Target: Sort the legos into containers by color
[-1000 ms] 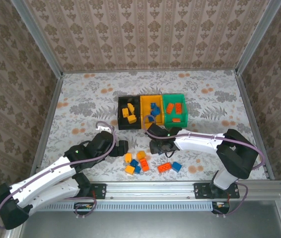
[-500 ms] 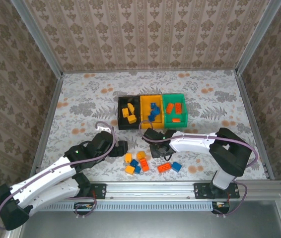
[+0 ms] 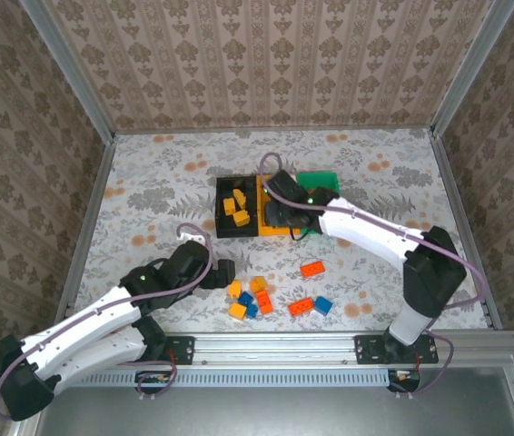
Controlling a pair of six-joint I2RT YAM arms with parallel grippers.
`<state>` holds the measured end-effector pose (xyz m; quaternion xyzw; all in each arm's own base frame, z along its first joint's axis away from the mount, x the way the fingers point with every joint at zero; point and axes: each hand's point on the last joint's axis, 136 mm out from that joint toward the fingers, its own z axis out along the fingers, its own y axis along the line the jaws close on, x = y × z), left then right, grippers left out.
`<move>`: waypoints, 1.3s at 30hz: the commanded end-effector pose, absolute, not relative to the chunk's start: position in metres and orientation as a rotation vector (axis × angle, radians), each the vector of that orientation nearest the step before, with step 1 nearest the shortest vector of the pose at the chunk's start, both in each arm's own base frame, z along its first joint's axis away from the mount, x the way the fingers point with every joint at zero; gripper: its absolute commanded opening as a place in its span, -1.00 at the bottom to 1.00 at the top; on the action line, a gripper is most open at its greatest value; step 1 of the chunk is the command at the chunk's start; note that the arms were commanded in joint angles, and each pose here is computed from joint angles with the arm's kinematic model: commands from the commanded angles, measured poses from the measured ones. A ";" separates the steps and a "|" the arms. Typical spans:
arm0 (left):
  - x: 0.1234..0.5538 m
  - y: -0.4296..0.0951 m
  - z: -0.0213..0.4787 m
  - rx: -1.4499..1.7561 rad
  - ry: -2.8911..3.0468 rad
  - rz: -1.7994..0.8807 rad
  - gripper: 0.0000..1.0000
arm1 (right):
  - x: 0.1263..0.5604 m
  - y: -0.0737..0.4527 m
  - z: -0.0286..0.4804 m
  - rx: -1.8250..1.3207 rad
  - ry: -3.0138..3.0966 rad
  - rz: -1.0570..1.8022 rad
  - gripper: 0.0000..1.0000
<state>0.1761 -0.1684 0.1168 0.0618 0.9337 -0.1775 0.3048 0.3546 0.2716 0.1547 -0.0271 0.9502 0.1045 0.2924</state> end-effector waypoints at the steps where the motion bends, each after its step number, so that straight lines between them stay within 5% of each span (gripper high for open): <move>1: 0.176 -0.170 0.113 0.154 2.483 -0.485 0.99 | 0.381 0.263 0.125 -0.071 2.591 0.143 -0.27; 8: 0.175 -0.169 0.111 0.166 2.494 -0.472 1.00 | 0.419 0.269 0.107 -0.046 2.622 0.055 -0.18; 15: 0.176 -0.169 0.117 0.161 2.479 -0.490 1.00 | 0.415 0.268 0.130 -0.037 2.593 0.090 0.56; 22: 0.178 -0.171 0.127 0.160 2.454 -0.516 1.00 | 0.353 0.238 0.155 -0.023 2.558 0.174 0.81; 30: 0.183 -0.179 0.121 0.164 2.462 -0.537 1.00 | 0.263 0.185 0.090 -0.053 2.750 0.100 1.00; 39: 0.185 -0.181 0.114 0.162 2.485 -0.529 0.99 | 0.236 0.176 0.030 -0.150 2.901 0.005 1.00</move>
